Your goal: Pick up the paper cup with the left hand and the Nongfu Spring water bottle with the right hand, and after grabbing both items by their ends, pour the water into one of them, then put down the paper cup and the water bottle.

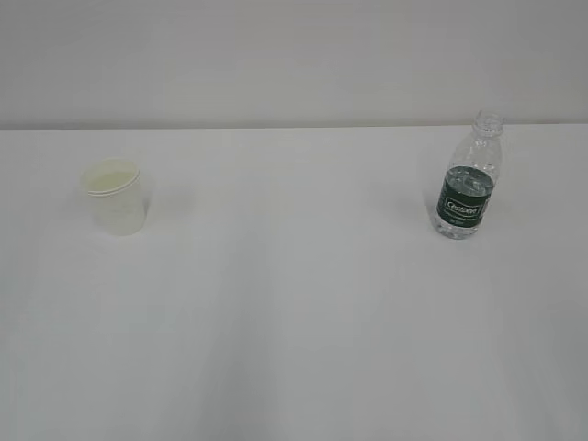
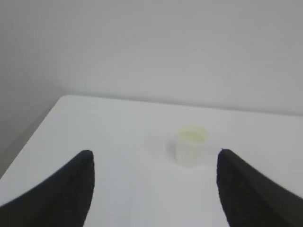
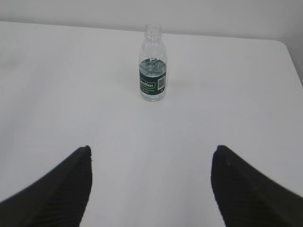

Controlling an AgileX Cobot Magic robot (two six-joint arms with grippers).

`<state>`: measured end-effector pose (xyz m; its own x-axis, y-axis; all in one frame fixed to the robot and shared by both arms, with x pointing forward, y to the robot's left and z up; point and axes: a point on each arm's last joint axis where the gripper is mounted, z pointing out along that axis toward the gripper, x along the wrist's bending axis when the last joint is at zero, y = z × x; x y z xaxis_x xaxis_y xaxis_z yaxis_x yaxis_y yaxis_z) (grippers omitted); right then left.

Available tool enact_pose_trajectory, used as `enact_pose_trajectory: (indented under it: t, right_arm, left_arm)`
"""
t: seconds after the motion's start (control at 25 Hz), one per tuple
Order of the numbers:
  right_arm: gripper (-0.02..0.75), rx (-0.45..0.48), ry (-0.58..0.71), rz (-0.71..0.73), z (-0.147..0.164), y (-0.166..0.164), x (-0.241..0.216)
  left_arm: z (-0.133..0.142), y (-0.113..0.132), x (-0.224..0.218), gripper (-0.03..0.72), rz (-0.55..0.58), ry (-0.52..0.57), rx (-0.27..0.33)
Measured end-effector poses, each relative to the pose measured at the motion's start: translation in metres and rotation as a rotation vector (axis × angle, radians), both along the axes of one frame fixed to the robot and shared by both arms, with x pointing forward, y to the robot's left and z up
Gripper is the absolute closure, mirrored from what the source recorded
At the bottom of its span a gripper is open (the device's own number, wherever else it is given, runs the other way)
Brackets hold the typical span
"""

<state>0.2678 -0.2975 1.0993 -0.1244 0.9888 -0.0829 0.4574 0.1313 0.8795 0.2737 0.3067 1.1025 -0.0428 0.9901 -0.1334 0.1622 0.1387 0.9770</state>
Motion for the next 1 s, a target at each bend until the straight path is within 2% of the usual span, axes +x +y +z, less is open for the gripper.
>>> enact_pose_trajectory:
  t: [0.12, 0.28, 0.6, 0.8, 1.0]
  right_arm:
    - [0.150, 0.002, -0.015, -0.001, -0.002, -0.001, -0.012]
    - [0.150, 0.012, -0.024, -0.006, -0.005, -0.003, -0.026]
    - [0.150, 0.034, 0.055, -0.030, -0.013, -0.004, -0.035]
    - [0.150, 0.022, 0.116, -0.062, -0.018, -0.007, -0.038]
    - [0.150, 0.017, 0.168, -0.095, -0.039, -0.010, -0.041]
  left_arm:
    - [-0.002, -0.001, -0.010, 0.112, -0.021, 0.099, 0.038]
    - [0.000, -0.003, -0.019, 0.118, -0.062, 0.169, 0.068]
    - [-0.011, -0.008, -0.025, 0.192, -0.109, 0.316, 0.026]
    - [-0.016, -0.008, -0.028, 0.201, -0.130, 0.378, 0.027]
    - [-0.022, -0.008, -0.033, 0.202, -0.159, 0.463, 0.036]
